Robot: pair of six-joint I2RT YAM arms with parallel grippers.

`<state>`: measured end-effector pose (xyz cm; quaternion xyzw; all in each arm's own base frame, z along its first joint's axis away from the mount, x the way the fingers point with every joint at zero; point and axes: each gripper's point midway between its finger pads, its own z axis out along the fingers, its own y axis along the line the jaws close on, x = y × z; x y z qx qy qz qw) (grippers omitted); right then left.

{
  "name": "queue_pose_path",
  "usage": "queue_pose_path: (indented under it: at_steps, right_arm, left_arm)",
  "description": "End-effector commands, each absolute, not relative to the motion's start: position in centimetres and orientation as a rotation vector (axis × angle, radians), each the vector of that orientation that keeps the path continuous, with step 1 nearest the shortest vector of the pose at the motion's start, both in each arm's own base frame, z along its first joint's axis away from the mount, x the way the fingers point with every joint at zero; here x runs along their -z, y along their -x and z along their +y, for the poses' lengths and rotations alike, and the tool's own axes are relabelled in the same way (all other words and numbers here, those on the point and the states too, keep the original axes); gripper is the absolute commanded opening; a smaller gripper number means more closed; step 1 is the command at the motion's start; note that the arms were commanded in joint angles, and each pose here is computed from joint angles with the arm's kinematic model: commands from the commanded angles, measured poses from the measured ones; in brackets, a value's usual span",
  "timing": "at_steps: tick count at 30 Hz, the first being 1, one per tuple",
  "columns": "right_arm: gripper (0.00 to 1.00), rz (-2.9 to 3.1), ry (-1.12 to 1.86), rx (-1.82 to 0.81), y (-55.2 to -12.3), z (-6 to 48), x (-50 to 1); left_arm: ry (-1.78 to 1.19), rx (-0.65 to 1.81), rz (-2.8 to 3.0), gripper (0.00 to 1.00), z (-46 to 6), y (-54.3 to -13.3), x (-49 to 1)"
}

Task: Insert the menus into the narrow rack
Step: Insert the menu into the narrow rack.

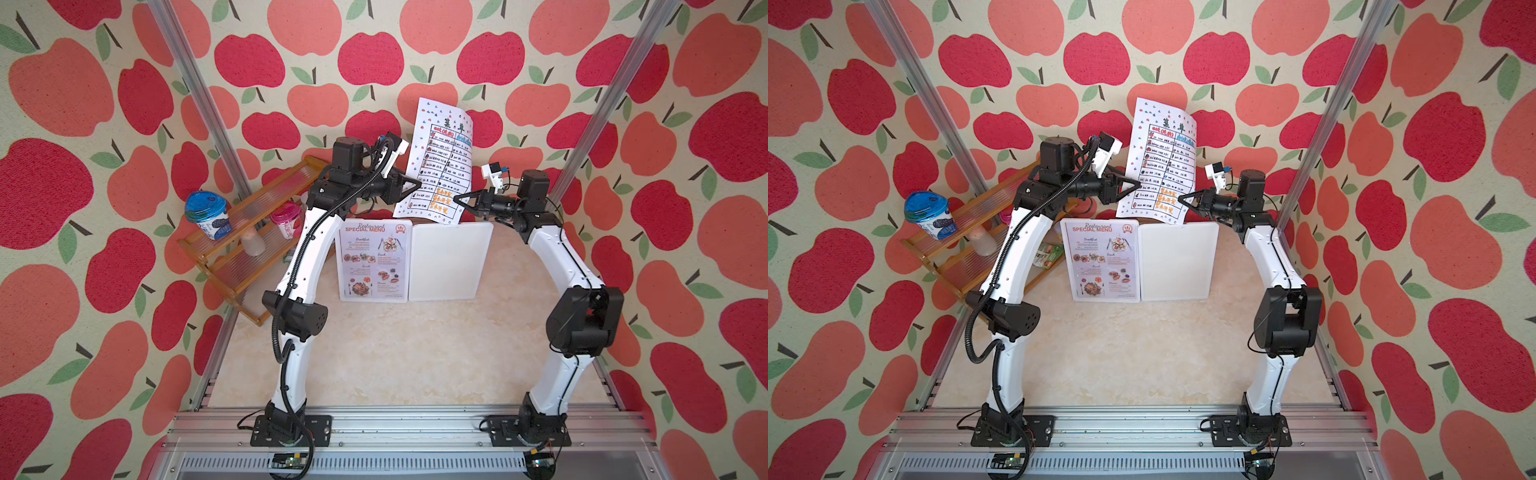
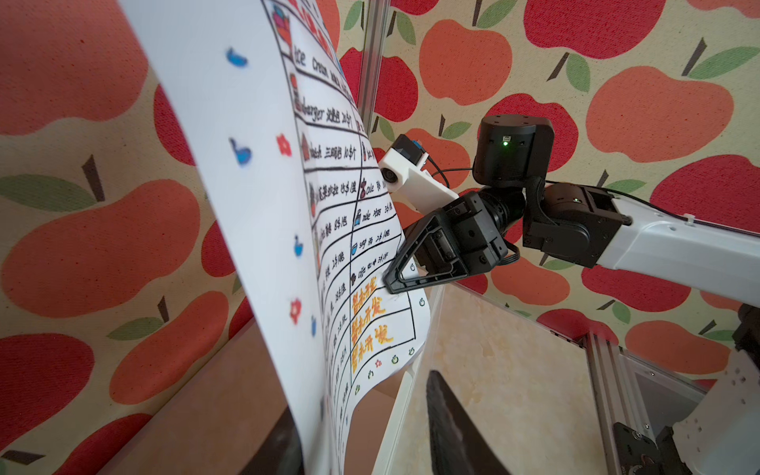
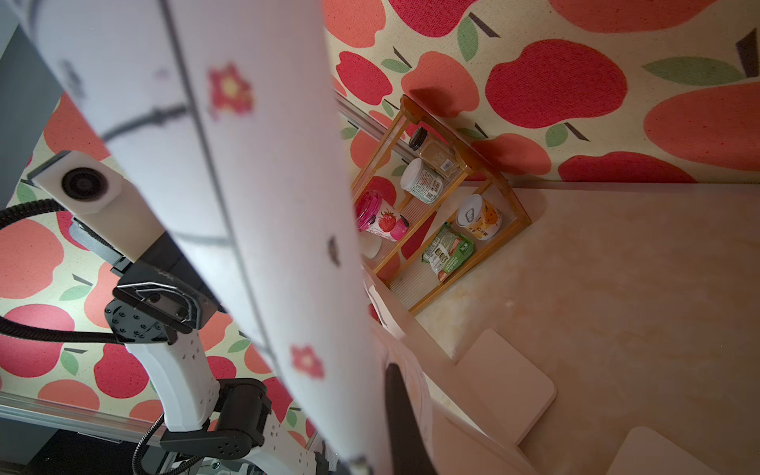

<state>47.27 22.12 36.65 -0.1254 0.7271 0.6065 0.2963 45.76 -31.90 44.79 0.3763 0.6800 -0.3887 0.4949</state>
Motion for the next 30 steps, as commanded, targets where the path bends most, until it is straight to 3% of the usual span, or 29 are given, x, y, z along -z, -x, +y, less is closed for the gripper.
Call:
queue_pose_path:
  at_steps: [1,7,19,20,23,26,30]
  right_arm:
    - [0.0,1.913,0.375,-1.651,-47.1,22.8,-37.4]
    - [0.0,1.917,0.391,-1.666,-47.1,23.3,-37.4]
    - [0.0,1.921,0.412,-1.675,-46.8,23.3,-37.7]
    - [0.0,1.92,0.418,-1.679,-46.7,23.4,-37.7]
    - [0.0,1.92,0.424,-1.693,-46.6,23.5,-37.8]
    - [0.0,1.909,0.451,-1.709,-46.1,23.8,-38.0]
    - [0.0,1.903,0.479,-1.724,-45.8,24.1,-38.0]
  left_arm:
    - [-0.909,0.955,1.656,0.38,-31.1,-45.9,-44.8]
    - [-0.899,0.95,1.635,0.2,-30.5,-45.7,-45.9]
    - [-0.884,0.99,1.611,0.02,-30.3,-45.1,-47.1]
    - [-0.881,0.986,1.611,0.03,-30.2,-45.2,-47.2]
    - [-0.872,0.982,1.622,0.34,-29.9,-45.3,-47.1]
    - [-0.879,0.981,1.634,0.52,-29.8,-45.2,-46.8]
    - [-0.888,0.978,1.64,0.59,-29.7,-45.2,-46.5]
